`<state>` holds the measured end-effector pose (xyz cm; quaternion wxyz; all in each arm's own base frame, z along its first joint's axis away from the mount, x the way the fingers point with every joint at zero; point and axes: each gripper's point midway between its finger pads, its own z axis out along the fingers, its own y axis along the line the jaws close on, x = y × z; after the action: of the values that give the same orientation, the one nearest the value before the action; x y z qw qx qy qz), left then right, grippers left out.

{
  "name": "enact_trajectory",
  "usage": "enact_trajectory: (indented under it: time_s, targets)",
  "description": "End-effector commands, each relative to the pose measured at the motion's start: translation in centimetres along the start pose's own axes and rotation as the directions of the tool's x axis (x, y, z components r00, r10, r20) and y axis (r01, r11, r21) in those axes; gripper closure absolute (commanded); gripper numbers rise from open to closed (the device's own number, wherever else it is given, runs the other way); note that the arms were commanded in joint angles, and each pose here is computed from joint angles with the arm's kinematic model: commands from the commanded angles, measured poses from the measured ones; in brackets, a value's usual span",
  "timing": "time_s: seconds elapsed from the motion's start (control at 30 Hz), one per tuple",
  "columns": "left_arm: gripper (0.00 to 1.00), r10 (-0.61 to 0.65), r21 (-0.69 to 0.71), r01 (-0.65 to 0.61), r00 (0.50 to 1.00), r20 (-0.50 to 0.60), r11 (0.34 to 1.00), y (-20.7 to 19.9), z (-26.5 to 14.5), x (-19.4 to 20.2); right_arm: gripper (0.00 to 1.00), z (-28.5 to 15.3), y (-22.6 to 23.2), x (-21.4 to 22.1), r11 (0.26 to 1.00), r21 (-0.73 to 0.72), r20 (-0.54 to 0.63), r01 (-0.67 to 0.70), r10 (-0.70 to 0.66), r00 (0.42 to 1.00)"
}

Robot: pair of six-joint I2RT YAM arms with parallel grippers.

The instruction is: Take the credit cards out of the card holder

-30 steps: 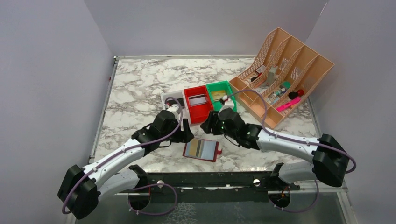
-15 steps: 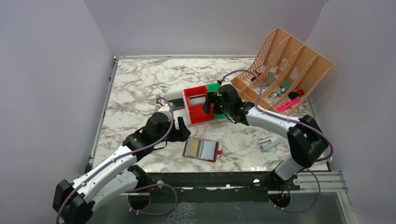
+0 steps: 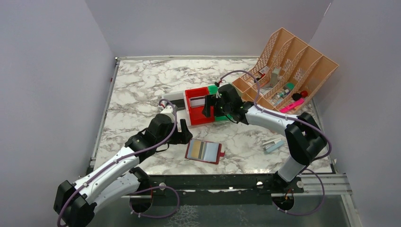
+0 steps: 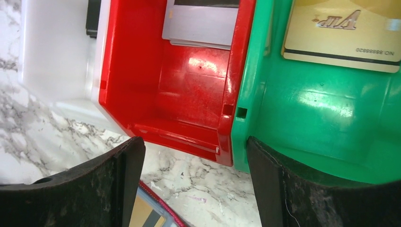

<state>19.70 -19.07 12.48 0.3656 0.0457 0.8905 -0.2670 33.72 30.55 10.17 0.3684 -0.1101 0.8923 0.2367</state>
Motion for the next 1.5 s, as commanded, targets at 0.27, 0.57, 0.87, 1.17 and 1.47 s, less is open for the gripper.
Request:
enact_trajectory:
  time_s: [0.27, 0.57, 0.87, 1.17, 1.47]
  targets:
    - [0.18, 0.001, 0.002, -0.001, 1.0, -0.023, 1.0, 0.0, 0.7, 0.5, 0.18, -2.1, 2.6, 1.8, 0.986, -0.164, -0.054, 0.0, -0.008, 0.999]
    - [0.28, -0.015, 0.095, 0.025, 0.995, -0.104, 0.995, -1.3, 2.7, 2.6, 0.33, -6.2, 4.0, 5.4, 0.935, -0.309, -0.063, -0.173, 0.161, 0.985]
    - [0.43, 0.011, 0.131, 0.012, 0.985, -0.174, 0.991, -1.6, 3.9, 4.3, 0.53, -8.1, 7.9, 11.9, 0.838, -0.447, -0.175, -0.314, 0.262, 0.949]
    - [0.47, 0.022, 0.12, 0.002, 0.98, -0.196, 0.993, -1.4, 4.2, 5.0, 0.59, -7.0, 8.9, 14.7, 0.871, -0.358, -0.216, -0.335, 0.272, 0.938]
    - [0.49, 0.041, 0.149, -0.006, 0.972, -0.23, 0.989, -1.9, 4.9, 6.7, 0.62, -4.4, 7.6, 17.6, 0.871, -0.256, -0.289, -0.419, 0.344, 0.893]
